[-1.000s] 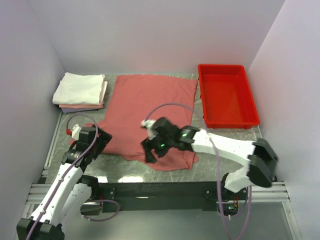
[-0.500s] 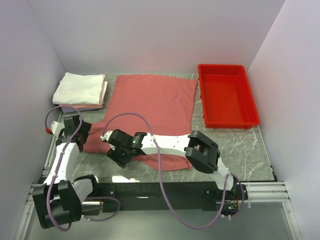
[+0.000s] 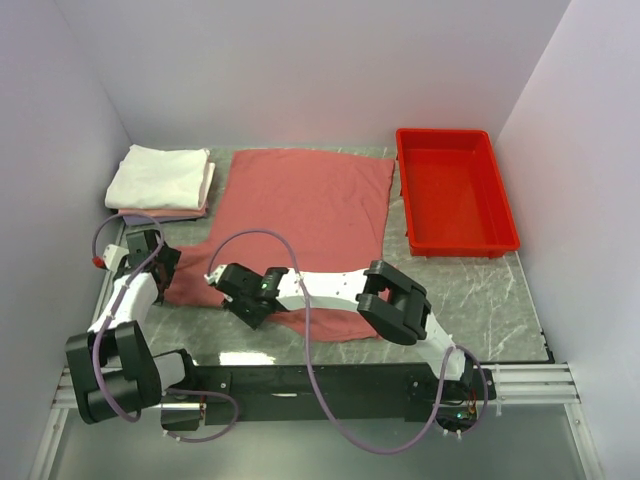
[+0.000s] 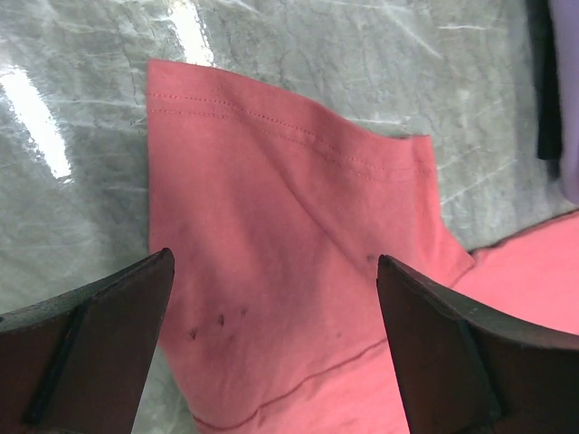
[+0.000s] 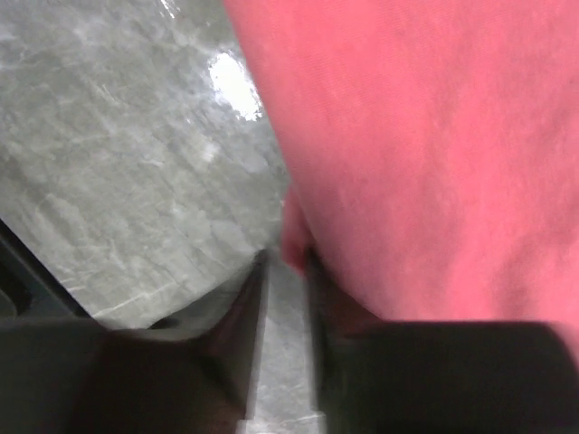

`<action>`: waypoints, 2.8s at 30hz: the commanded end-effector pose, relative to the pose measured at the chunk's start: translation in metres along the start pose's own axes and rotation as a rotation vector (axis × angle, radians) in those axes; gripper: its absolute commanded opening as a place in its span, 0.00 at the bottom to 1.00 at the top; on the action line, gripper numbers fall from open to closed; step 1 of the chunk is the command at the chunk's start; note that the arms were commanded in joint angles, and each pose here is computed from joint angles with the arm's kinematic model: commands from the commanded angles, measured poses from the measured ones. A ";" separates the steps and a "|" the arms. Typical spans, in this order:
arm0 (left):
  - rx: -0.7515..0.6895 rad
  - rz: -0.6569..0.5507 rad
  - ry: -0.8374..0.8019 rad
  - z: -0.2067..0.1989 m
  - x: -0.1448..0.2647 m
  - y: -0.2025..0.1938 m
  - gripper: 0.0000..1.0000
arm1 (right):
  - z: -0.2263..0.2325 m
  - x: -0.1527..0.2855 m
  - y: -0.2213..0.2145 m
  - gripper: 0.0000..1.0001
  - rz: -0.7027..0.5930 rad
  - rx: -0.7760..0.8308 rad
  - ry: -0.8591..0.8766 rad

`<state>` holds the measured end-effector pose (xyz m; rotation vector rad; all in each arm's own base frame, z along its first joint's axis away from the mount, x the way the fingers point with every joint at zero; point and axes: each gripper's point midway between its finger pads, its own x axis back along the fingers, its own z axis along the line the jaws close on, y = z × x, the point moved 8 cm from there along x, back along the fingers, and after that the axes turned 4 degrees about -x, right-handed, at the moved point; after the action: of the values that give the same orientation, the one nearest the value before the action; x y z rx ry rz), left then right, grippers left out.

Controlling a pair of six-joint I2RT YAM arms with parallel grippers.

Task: Fold and stack the t-shirts
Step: Flatten the tshirt out

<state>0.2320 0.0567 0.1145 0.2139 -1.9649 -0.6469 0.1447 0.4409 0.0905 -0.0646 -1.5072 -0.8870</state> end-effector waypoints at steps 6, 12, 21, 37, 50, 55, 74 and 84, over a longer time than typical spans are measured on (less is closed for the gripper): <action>-0.032 -0.020 0.014 -0.005 -0.013 0.006 0.99 | -0.002 0.016 -0.008 0.00 -0.002 -0.038 -0.012; -0.044 -0.023 0.036 -0.006 -0.020 0.010 1.00 | 0.016 0.065 -0.002 0.00 -0.056 -0.025 0.193; -0.061 -0.012 0.081 -0.003 -0.027 0.013 0.99 | 0.028 0.075 -0.019 0.00 -0.011 0.017 0.368; 0.011 -0.010 -0.048 -0.018 0.008 0.028 1.00 | 0.048 0.087 0.002 0.68 -0.030 0.017 0.408; -0.008 0.023 -0.361 -0.015 0.071 -0.002 1.00 | -0.135 0.172 -0.095 0.78 -0.204 -0.658 -0.118; -0.046 0.070 -0.445 -0.025 0.073 -0.027 0.99 | -0.166 0.181 -0.177 0.84 -0.133 -0.943 -0.298; -0.131 0.075 -0.226 -0.016 0.033 -0.049 0.99 | -0.177 0.157 -0.243 0.47 -0.018 -1.211 -0.336; -0.169 0.035 -0.053 -0.007 0.008 -0.047 1.00 | -0.173 0.175 -0.238 0.48 -0.065 -1.221 -0.326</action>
<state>0.2223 0.0029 0.0965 -0.0135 -1.9755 -0.7763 0.1271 0.0993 0.0977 -1.0955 -1.0637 -1.7562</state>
